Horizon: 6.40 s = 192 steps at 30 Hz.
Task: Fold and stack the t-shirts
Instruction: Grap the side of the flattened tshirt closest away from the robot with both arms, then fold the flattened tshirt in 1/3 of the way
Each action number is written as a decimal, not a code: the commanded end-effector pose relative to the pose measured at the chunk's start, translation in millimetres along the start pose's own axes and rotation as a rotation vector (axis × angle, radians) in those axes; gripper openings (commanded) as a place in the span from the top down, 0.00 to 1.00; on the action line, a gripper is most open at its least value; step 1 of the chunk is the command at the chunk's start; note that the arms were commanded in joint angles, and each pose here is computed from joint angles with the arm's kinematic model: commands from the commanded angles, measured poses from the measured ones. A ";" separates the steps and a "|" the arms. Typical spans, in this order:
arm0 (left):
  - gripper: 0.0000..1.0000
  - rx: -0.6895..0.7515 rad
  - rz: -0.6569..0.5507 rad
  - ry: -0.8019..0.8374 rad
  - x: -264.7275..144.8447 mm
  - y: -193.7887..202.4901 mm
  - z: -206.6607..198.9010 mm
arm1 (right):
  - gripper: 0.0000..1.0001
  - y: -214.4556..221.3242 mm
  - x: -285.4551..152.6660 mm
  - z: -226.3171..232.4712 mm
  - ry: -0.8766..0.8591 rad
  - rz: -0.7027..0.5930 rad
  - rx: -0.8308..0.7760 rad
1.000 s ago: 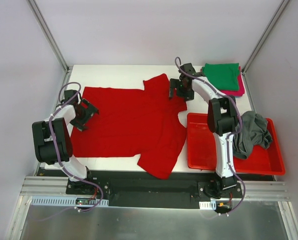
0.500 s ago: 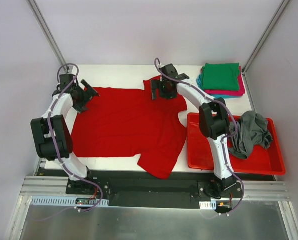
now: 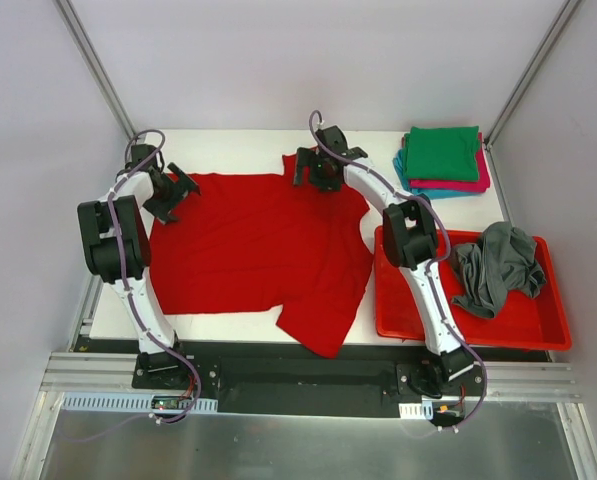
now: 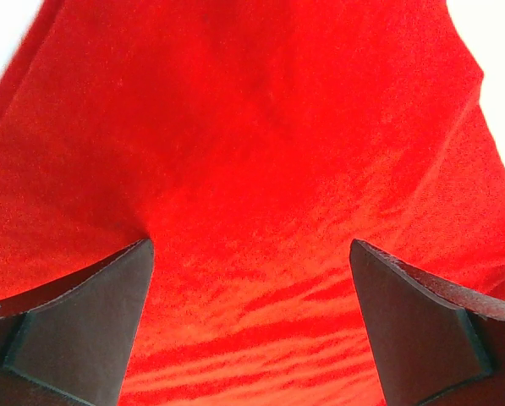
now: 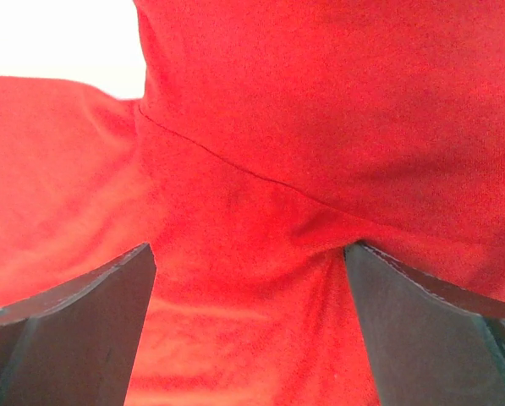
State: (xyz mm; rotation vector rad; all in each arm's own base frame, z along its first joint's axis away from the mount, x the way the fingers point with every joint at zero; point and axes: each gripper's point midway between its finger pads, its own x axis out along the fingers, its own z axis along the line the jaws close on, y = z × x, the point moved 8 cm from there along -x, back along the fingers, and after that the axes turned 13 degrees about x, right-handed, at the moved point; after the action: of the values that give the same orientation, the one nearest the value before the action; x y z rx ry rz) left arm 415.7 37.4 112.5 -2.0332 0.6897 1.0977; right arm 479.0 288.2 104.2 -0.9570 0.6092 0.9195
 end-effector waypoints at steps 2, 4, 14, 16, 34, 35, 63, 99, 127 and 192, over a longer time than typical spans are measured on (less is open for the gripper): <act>0.01 -0.037 -0.007 -0.105 10.6 -22.9 16.4 | 0.04 -9.5 39.5 3.1 -0.069 -0.036 0.168; 0.01 -0.037 -0.008 -0.100 13.8 -29.7 15.9 | 0.04 -20.3 43.3 7.7 -0.134 -0.050 0.215; 0.01 0.025 0.001 0.073 -7.7 -48.3 -11.9 | 0.04 -43.1 1.3 17.6 -0.139 -0.120 0.175; 0.01 0.042 -0.028 0.098 -34.6 -42.3 -20.6 | 0.04 -45.8 -36.7 32.8 -0.169 -0.108 0.104; 0.01 -0.231 -0.213 -0.434 -141.5 185.1 112.9 | 0.04 199.9 -246.7 -29.2 -0.210 0.054 -0.350; 0.01 -0.249 -0.234 -0.468 -142.0 186.4 119.1 | 0.04 206.3 -249.5 -32.8 -0.211 0.078 -0.336; 0.68 -0.443 -0.100 -0.396 -97.3 147.8 175.1 | 0.04 246.8 -245.6 -61.8 -0.120 0.192 -0.272; 1.00 -0.453 -0.100 -0.348 -95.4 157.6 171.3 | 0.33 330.8 -184.8 -65.9 0.190 0.398 -0.617; 1.00 -0.560 -0.241 -0.422 -120.6 166.4 180.5 | 1.00 358.9 -248.1 -33.3 -0.057 0.520 -0.617; 1.00 -0.682 -0.248 -0.251 -119.9 55.0 157.1 | 0.99 103.7 -200.7 -21.6 -0.110 0.205 -0.358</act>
State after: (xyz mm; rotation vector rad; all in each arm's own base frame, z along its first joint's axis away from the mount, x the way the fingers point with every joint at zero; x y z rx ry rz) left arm 233.2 134.5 131.1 -2.3892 -0.0528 1.5379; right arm 282.6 216.6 195.8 -1.1688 0.5086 1.2607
